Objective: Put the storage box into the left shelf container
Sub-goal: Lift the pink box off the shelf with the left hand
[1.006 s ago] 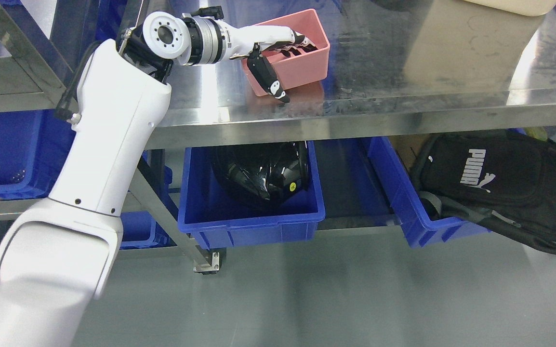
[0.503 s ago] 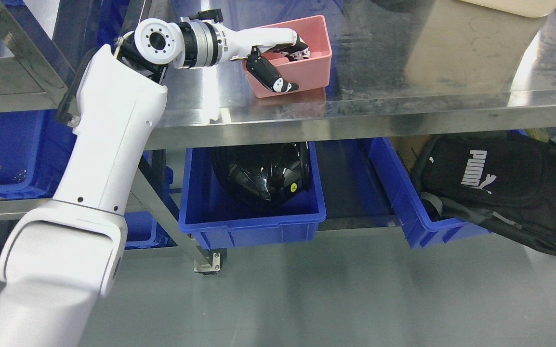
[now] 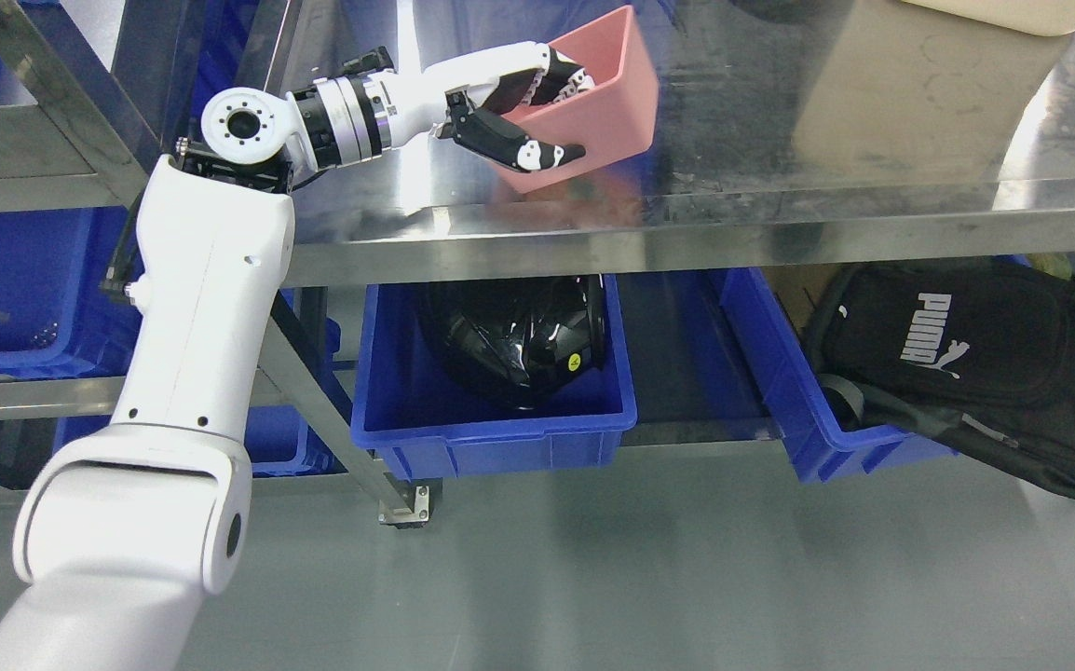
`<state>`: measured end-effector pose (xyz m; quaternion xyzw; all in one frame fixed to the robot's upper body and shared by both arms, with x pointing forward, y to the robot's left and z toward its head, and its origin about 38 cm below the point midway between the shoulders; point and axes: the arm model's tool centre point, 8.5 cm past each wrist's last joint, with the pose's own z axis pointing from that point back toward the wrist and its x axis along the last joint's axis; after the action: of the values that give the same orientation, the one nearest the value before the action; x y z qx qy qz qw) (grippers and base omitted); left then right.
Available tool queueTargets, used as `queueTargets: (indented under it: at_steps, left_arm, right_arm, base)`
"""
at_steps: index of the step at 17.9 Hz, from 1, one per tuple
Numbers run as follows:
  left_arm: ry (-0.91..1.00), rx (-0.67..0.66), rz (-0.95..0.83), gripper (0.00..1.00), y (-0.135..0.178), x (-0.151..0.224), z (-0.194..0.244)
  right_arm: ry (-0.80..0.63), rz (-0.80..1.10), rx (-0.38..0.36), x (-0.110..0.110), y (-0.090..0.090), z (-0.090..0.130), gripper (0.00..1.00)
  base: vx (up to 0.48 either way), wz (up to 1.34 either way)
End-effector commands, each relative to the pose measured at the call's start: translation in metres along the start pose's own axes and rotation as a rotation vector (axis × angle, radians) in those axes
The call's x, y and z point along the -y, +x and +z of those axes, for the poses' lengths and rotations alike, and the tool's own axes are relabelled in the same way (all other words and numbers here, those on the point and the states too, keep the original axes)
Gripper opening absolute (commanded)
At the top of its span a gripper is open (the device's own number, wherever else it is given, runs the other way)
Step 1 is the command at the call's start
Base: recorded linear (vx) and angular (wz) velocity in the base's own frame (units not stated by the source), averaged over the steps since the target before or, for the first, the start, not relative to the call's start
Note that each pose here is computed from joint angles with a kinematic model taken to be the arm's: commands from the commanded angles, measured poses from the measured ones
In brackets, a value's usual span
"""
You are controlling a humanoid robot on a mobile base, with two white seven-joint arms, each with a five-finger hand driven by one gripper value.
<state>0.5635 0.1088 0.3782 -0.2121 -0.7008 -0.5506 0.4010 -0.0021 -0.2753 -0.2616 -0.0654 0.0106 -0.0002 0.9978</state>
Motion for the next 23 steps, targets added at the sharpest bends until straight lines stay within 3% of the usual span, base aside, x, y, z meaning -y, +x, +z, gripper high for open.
queueTargets:
  at_steps: [1,6,12,18,23]
  left_arm:
    - [0.228,0.367,0.174,0.0,0.013,-0.013,0.042]
    - [0.307,0.615,0.152,0.0,0.052,0.001,0.059]
    - [0.409,0.773,0.071,0.0,0.076,0.094,0.055]
    - [0.396,0.736,0.177,0.0,0.03,0.205,0.041]
    - [0.47,0.732,0.193,0.0,0.01,0.231,0.06]
  right_arm:
    - [-0.017,-0.004,0.008,0.011,0.0,-0.001,1.0]
    - [-0.017,-0.004,0.008,0.011,0.0,-0.001,1.0]
    - [-0.017,-0.004,0.008,0.011,0.0,-0.001,1.0]
    - [-0.017,-0.004,0.008,0.011,0.0,-0.001,1.0]
    - [-0.017,-0.004,0.008,0.011,0.0,-0.001,1.0]
  base:
    - [0.001,-0.02]
    - [-0.008,-0.03]
    - [0.008,0.11]
    - [0.013,0.58]
    - [-0.031,0.76]
